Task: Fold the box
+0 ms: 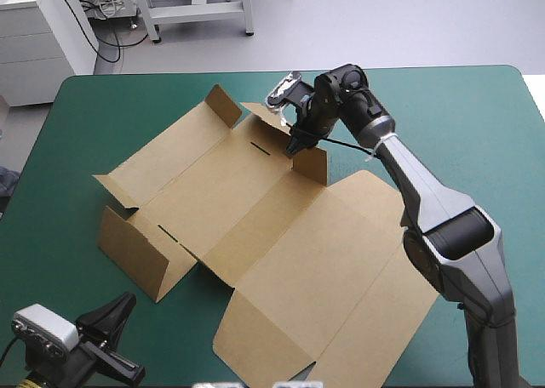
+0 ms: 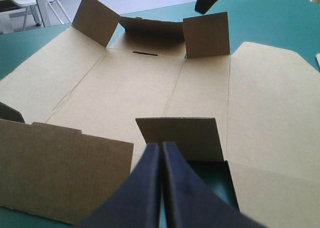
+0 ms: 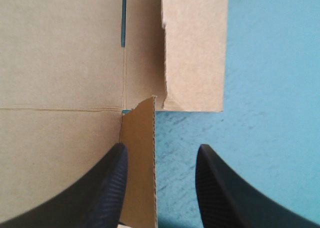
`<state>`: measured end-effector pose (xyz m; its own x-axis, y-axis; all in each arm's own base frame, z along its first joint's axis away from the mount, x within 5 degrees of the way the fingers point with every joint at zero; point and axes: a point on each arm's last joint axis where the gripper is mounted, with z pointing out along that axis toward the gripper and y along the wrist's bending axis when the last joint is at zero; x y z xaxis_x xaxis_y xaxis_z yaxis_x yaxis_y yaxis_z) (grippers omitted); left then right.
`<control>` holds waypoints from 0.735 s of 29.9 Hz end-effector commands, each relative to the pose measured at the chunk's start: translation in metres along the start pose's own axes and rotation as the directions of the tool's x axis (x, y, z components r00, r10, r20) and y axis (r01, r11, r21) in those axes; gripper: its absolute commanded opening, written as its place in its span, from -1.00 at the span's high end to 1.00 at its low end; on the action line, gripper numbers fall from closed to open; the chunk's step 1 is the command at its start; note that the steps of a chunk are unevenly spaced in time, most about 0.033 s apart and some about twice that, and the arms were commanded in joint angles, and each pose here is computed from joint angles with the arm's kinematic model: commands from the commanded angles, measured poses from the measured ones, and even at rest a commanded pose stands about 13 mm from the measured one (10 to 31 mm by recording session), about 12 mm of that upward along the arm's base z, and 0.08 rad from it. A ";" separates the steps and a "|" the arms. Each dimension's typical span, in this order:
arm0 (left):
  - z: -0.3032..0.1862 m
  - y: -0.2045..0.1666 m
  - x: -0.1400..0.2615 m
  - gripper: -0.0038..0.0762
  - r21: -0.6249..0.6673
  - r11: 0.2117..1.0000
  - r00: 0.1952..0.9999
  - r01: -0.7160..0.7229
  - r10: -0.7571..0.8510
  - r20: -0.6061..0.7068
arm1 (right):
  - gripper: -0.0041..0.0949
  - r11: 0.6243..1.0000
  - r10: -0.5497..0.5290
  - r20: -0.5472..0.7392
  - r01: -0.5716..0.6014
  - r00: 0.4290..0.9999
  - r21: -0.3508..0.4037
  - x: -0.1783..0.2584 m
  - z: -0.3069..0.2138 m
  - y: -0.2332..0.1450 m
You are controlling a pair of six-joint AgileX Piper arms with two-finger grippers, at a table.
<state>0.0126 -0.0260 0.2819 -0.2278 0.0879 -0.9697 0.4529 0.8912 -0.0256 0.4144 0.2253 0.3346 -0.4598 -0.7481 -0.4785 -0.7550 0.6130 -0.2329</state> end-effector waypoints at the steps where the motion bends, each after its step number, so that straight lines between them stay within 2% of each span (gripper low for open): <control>1: -0.002 0.001 -0.013 0.92 -0.007 1.000 0.997 0.015 -0.014 0.082 | 0.09 0.996 -0.018 0.175 0.003 0.984 0.089 -0.009 -0.081 -0.006; 10: -0.002 0.001 -0.013 0.92 -0.007 1.000 0.997 0.015 -0.014 0.082 | 0.03 0.993 -0.024 0.226 -0.003 0.974 0.115 -0.008 -0.112 -0.005; 14: -0.002 0.001 -0.013 0.92 -0.007 1.000 0.997 0.015 -0.014 0.082 | -0.04 0.994 -0.022 0.212 -0.001 0.977 0.108 -0.009 -0.103 -0.005; 22: -0.002 0.001 -0.013 0.92 -0.007 1.000 0.997 0.015 -0.014 0.082 | -0.04 0.997 -0.016 0.146 0.005 0.989 0.075 -0.009 -0.064 -0.006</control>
<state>0.0126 -0.0260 0.2819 -0.2278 0.0879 -0.9697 0.4529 0.8912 -0.0256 0.3978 0.2163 0.3709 -0.4264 -0.7337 -0.5291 -0.7416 0.6184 -0.2599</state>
